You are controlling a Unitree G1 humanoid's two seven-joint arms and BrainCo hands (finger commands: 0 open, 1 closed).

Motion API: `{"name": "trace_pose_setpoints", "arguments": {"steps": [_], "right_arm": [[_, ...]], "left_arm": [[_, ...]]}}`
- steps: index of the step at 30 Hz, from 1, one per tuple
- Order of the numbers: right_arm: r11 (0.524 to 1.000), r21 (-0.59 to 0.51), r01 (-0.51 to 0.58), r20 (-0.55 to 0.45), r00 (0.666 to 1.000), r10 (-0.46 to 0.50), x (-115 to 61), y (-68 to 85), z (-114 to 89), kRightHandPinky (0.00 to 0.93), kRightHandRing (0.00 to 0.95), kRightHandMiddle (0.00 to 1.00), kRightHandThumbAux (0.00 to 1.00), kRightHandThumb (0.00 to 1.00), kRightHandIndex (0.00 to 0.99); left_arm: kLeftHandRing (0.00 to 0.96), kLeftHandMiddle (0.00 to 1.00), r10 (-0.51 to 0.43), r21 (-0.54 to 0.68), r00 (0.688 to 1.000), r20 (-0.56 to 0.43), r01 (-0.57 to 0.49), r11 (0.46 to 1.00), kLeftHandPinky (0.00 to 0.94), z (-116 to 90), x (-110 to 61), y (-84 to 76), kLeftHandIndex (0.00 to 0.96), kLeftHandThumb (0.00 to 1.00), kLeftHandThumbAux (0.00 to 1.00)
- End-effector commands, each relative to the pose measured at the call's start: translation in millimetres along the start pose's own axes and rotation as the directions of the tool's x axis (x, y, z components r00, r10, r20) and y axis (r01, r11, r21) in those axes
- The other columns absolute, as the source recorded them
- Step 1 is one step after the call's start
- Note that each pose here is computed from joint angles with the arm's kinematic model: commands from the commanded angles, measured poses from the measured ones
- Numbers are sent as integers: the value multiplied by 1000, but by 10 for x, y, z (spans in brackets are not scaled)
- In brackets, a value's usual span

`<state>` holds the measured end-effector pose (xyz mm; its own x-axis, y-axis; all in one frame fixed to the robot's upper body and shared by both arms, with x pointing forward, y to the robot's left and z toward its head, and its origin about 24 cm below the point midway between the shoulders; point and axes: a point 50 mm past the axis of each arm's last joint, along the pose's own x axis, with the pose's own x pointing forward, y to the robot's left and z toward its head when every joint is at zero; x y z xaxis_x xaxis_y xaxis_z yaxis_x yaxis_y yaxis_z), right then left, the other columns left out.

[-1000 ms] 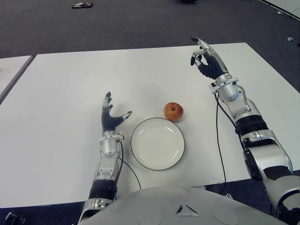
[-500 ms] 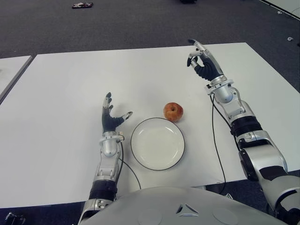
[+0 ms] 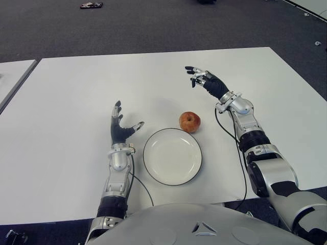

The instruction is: Put the apples into the plate.

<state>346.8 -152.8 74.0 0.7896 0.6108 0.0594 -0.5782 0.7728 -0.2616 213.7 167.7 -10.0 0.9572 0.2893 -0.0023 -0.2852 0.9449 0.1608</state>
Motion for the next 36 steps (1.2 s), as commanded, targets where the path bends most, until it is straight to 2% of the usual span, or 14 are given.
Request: {"name": "trace_pose_setpoints", "arguments": {"steps": [1, 18, 23, 25, 26, 27, 29, 30, 31, 32, 34, 36], "right_arm": [[973, 215, -83, 24, 997, 80, 42, 8, -36, 0, 0, 0, 206, 43, 0], [966, 228, -120, 27, 993, 117, 36, -14, -39, 0, 0, 0, 202, 1, 0], [966, 254, -46, 14, 999, 44, 86, -7, -26, 0, 0, 0, 245, 0, 0], [962, 274, 7, 2, 1000, -8, 104, -7, -29, 62, 28, 11, 277, 0, 0], [958, 285, 29, -3, 1000, -29, 106, -9, -34, 142, 98, 74, 331, 8, 51], [952, 301, 55, -9, 998, -55, 107, -14, -42, 171, 123, 96, 350, 11, 70], [926, 359, 113, -23, 993, -112, 128, -27, -51, 298, 251, 220, 431, 46, 197], [893, 422, 157, -38, 987, -156, 150, -41, -64, 376, 332, 301, 488, 174, 243], [866, 465, 184, -50, 982, -182, 165, -48, -72, 536, 490, 457, 569, 365, 313], [813, 536, 228, -72, 972, -226, 184, -52, -83, 594, 547, 512, 598, 433, 337], [741, 611, 278, -107, 957, -270, 207, -47, -90, 759, 711, 689, 664, 609, 398], [693, 650, 312, -137, 945, -297, 227, -18, -83, 822, 773, 755, 686, 669, 419]], "left_arm": [[0, 0, -1, 14, 1000, -7, 1, 1000, 2, -18, 19, -10, 0, 0, 569], [0, 0, 6, 1, 1000, -11, -6, 1000, 0, -37, 16, -10, 0, 0, 583], [0, 0, 7, 5, 1000, -11, -7, 1000, 0, -40, 26, -16, 0, 0, 587], [0, 0, 7, 6, 1000, -11, -7, 1000, 0, -41, 28, -17, 0, 0, 586], [0, 0, 6, 6, 1000, -12, -6, 1000, 0, -41, 29, -17, 0, 0, 586], [0, 0, 6, 6, 1000, -12, -6, 1000, 0, -42, 30, -17, 0, 0, 586], [0, 0, 5, 6, 1000, -13, -5, 1000, 0, -42, 30, -17, 0, 0, 585], [0, 0, 5, 6, 1000, -13, -5, 1000, 0, -42, 30, -17, 0, 0, 584], [0, 0, 5, 6, 1000, -13, -5, 1000, 0, -42, 30, -16, 0, 0, 582], [0, 0, 4, 6, 1000, -13, -4, 1000, 0, -41, 30, -15, 0, 0, 581], [0, 0, 4, 7, 1000, -12, -4, 1000, 0, -40, 29, -14, 0, 0, 578], [0, 0, 3, 7, 1000, -11, -3, 1000, 0, -39, 28, -13, 0, 0, 577]]}}
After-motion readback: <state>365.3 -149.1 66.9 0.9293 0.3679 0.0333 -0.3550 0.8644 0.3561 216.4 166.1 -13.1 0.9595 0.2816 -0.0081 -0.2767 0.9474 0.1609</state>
